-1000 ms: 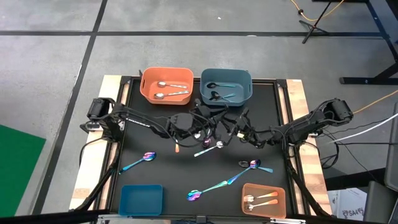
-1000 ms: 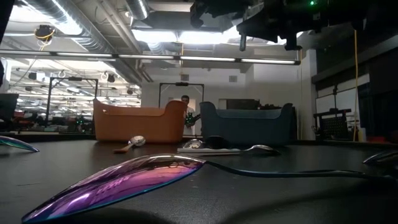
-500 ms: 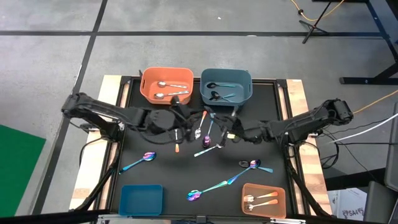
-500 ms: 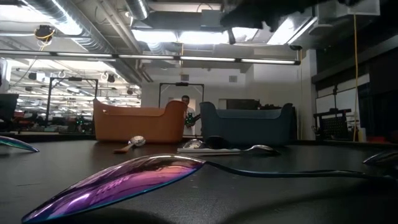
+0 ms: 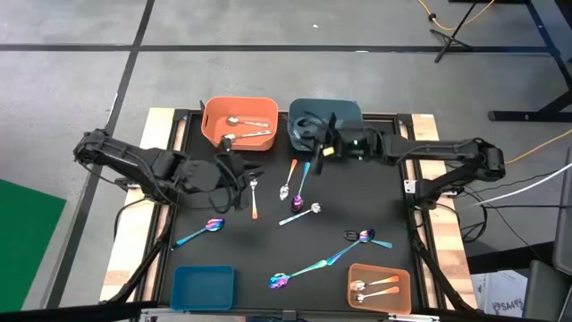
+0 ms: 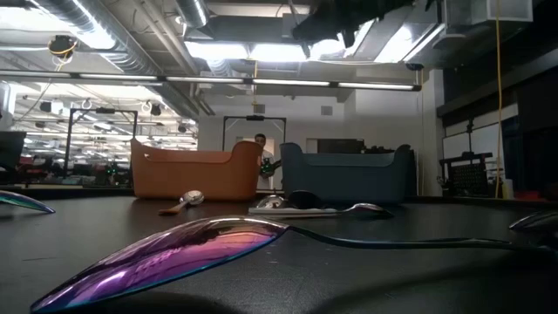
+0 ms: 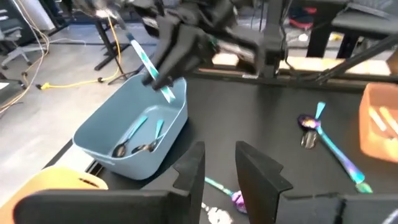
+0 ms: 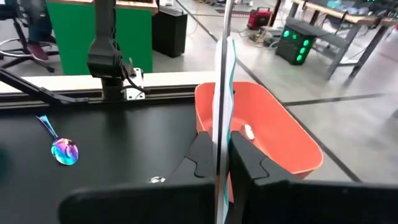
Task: Sort silverware by color (type)
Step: Put the white patterned spoon into the top orange bin
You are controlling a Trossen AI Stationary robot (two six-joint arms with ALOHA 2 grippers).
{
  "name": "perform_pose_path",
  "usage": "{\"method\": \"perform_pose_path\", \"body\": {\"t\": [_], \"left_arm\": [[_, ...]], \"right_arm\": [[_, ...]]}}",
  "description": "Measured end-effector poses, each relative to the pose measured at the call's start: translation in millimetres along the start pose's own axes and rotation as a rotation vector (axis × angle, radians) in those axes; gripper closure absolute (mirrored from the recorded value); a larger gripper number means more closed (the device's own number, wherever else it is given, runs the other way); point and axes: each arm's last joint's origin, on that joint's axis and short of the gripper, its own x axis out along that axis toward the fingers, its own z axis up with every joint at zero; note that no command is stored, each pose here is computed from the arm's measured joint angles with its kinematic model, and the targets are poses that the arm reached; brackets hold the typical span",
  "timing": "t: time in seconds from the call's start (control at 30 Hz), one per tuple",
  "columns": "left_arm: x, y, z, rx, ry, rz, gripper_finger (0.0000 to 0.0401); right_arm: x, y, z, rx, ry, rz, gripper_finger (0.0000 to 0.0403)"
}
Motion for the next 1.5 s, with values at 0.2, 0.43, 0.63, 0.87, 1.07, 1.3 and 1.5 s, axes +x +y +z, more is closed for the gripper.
{"method": "perform_pose_path", "body": {"t": [0.2, 0.43, 0.63, 0.87, 1.07, 1.3, 1.5], "left_arm": [[6.8, 4.1, -1.9, 0.080, 0.026, 0.029, 0.0317], [23.0, 6.1, 4.6, 0.151, -0.019, 0.064, 0.0317], [43.7, 3.0, 8.9, 0.206, -0.059, 0.033, 0.0317], [76.6, -8.0, 5.1, 0.247, -0.075, -0.053, 0.0317], [110.8, -22.1, -4.9, 0.242, -0.081, -0.149, 0.0308], [147.2, -41.3, -17.6, 0.222, -0.134, -0.253, 0.0273], [167.8, -52.1, -26.8, 0.205, -0.176, -0.259, 0.0263]], "right_arm": [[2.3, -30.6, -11.7, 0.026, 0.094, -0.005, 0.0399], [-1.5, -48.5, -32.8, 0.056, 0.291, 0.008, 0.0399], [-9.8, -44.9, -52.2, 0.073, 0.508, 0.066, 0.0399], [-25.5, -37.2, -71.5, 0.244, 0.768, 0.196, 0.0399], [-33.2, -31.8, -76.3, 0.401, 0.868, 0.313, 0.0396], [-35.5, -24.6, -75.4, 0.532, 0.902, 0.405, 0.0399], [-43.3, -1.9, -77.2, 0.587, 1.023, 0.460, 0.0399]]}}
